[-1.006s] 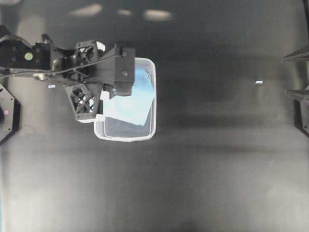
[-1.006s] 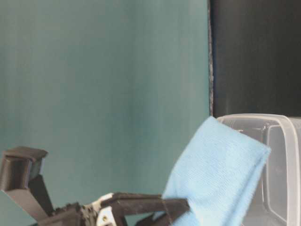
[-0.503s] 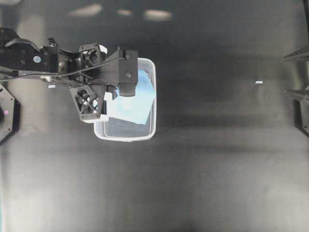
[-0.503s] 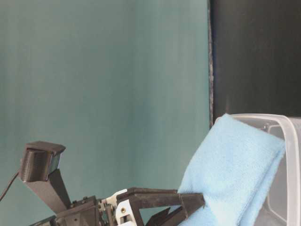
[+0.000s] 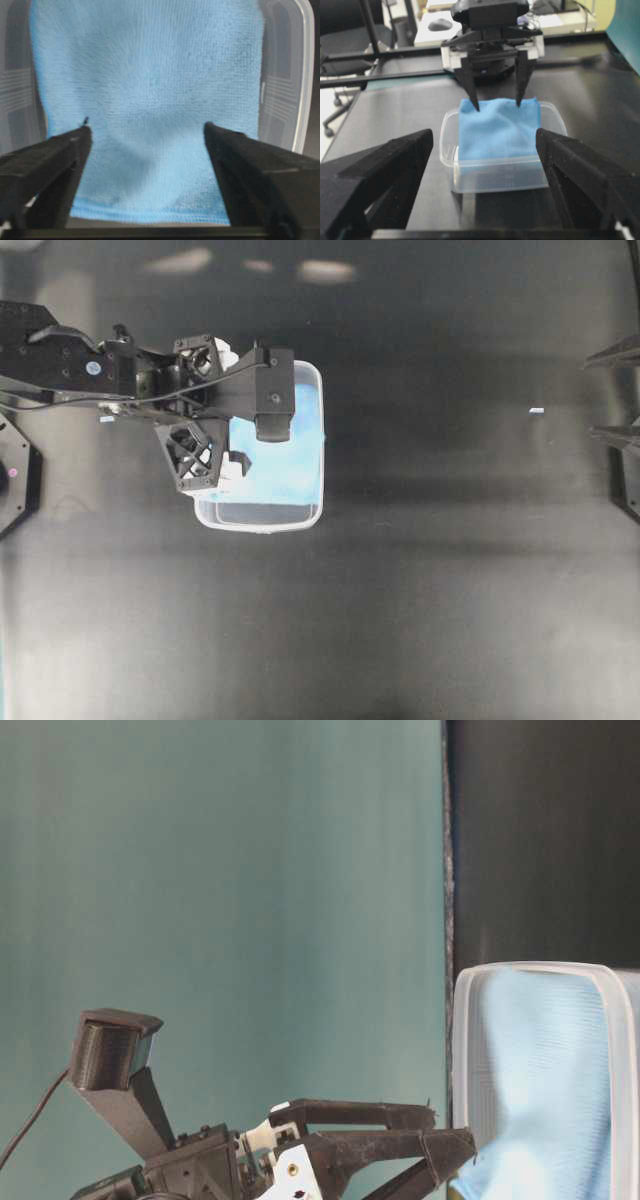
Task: Place the blue towel into the container with the left arm.
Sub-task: 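Lower the towel into the container and open the left gripper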
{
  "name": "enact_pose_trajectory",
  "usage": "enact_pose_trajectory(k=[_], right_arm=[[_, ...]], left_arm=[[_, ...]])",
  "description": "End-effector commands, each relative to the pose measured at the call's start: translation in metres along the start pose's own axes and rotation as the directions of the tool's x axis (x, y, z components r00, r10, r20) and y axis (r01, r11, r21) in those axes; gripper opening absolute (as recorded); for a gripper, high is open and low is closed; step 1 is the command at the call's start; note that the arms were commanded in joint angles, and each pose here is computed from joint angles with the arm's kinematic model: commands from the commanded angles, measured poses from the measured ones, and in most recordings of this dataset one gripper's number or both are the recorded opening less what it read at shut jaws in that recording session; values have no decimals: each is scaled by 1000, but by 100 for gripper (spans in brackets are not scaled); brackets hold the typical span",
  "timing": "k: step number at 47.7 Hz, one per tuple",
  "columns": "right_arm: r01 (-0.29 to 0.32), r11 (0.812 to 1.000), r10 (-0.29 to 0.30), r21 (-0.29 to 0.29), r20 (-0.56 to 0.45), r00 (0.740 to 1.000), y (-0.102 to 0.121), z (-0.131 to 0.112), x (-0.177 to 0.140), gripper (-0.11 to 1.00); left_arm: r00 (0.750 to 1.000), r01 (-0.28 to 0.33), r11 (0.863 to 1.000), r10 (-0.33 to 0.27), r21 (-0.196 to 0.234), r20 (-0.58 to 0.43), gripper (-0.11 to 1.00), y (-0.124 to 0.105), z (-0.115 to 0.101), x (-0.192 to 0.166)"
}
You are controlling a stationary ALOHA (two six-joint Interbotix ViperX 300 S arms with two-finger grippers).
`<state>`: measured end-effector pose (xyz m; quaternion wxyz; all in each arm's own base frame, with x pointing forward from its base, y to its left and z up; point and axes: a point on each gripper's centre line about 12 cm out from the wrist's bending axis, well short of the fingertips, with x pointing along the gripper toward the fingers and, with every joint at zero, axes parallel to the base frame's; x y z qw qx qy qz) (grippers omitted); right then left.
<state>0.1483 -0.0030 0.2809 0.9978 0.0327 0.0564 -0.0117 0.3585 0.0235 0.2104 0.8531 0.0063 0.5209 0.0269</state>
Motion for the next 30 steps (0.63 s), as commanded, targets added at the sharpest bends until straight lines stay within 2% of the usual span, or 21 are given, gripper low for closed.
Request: enact_pose_trajectory(k=[1, 7, 13, 21, 25, 30], right_arm=[[2, 1000, -2, 3, 9, 1000, 0, 3, 1, 80], [2, 1000, -2, 5, 9, 1000, 0, 3, 1, 80], [2, 1000, -2, 3, 9, 1000, 0, 3, 1, 80], [2, 1000, -2, 3, 12, 1000, 0, 4, 1, 80], [2, 1000, -2, 3, 9, 1000, 0, 3, 1, 80], [2, 1000, -2, 3, 9, 1000, 0, 3, 1, 80]], left_arm=[[999, -5, 1000, 6, -14, 52, 91, 3, 13, -13], [987, -3, 1000, 7, -21, 162, 90, 2, 30, -48], [954, 0, 1000, 8, -26, 301, 90, 2, 41, -93], [855, 6, 1000, 10, -28, 519, 90, 2, 41, -149], [797, 7, 1000, 9, -25, 604, 90, 1, 31, -164], [749, 8, 1000, 12, -26, 662, 90, 2, 14, -172]])
